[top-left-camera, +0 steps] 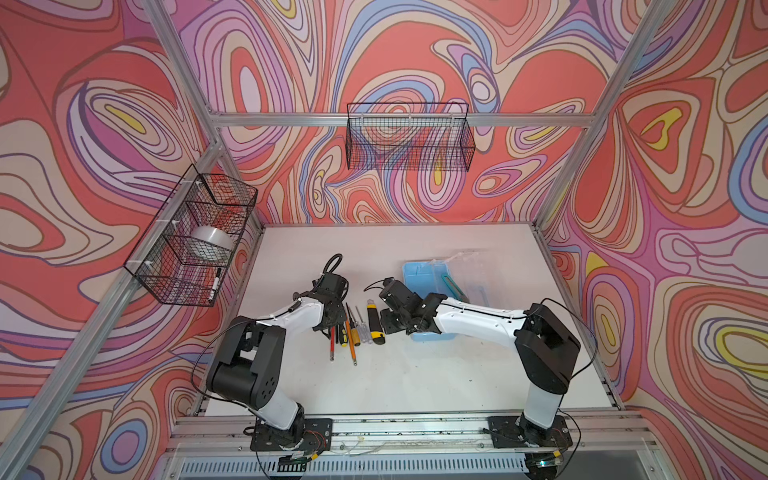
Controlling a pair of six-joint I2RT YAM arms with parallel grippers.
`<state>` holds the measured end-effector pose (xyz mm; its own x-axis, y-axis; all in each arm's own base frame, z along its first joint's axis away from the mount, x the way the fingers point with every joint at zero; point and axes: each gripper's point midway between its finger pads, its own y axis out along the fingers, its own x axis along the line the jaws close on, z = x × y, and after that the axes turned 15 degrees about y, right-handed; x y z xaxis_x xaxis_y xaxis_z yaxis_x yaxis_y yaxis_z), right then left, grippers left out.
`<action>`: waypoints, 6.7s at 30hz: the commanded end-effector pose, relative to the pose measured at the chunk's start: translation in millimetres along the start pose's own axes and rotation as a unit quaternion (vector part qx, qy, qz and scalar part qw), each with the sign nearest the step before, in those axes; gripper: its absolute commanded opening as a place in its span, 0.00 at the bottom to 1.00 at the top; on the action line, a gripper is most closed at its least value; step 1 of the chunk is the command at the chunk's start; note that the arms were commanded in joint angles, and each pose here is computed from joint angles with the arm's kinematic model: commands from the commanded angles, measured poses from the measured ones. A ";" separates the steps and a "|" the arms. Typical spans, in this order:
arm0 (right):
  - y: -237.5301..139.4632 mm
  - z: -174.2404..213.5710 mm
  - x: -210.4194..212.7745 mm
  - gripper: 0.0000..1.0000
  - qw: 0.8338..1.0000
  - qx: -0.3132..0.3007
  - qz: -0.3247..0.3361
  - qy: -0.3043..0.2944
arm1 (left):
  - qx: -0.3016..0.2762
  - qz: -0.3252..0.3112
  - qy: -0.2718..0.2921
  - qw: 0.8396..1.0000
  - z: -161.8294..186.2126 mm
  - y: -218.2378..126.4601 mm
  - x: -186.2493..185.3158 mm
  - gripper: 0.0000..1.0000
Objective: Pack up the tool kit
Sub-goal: 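Lower the left gripper onto the red-handled hex key and grasp it, then lift the red-handled hex key with the left gripper toward the box, then carry the red-handled hex key over the box and lower it inside, then open the left gripper to drop the hex key and withdraw, then move the left gripper back to the tools over the orange-handled hex key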
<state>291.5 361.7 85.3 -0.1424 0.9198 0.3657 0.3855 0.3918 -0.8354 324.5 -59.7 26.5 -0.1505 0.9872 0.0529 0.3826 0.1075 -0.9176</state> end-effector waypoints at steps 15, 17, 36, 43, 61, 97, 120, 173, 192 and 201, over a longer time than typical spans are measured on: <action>3.7 1.9 -0.9 0.44 1.000 -0.002 -0.003 0.005 | 0.043 -0.015 0.008 0.999 15.4 18.1 2.8 0.21; 3.2 1.4 -1.0 0.44 1.000 -0.004 -0.003 0.005 | 0.044 -0.015 0.009 0.999 15.7 18.2 2.7 0.21; 9.3 3.9 -4.8 0.44 1.000 0.000 0.000 0.002 | 0.048 -0.019 0.010 0.999 23.6 14.2 7.8 0.10; 9.6 3.5 -5.4 0.44 1.000 0.001 0.000 0.003 | 0.048 -0.019 0.013 0.999 24.4 13.0 8.1 0.00; 1.0 -8.6 -7.5 0.44 0.999 -0.007 -0.029 0.034 | 0.003 0.032 0.020 0.999 8.3 -33.5 0.1 0.00; -101.6 -69.8 -78.5 0.44 0.985 -0.132 -0.022 0.112 | -0.117 0.354 0.037 0.927 -49.4 -181.2 -162.4 0.00; -144.0 -81.4 -112.4 0.44 0.973 -0.189 0.000 0.130 | -0.116 0.380 0.108 0.911 -74.5 -173.6 -264.5 0.00; -122.0 -87.6 -91.5 0.45 0.981 -0.160 -0.041 0.106 | -0.140 0.309 0.167 0.926 -60.4 -147.4 -247.8 0.58; -93.2 -64.4 -40.1 0.50 0.990 -0.098 -0.094 0.047 | -0.138 0.194 0.095 0.967 -35.8 -137.9 -111.1 0.68; -88.5 -66.5 -20.2 0.45 0.988 -0.096 -0.113 0.042 | -0.117 0.158 0.062 0.978 -19.4 -122.2 -74.6 0.66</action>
<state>316.1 297.9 165.6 -0.1451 0.8198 0.5539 0.5030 0.5432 -0.6722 316.5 -159.2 153.8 0.1639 0.9689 -0.1851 0.6171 -0.2471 -0.7471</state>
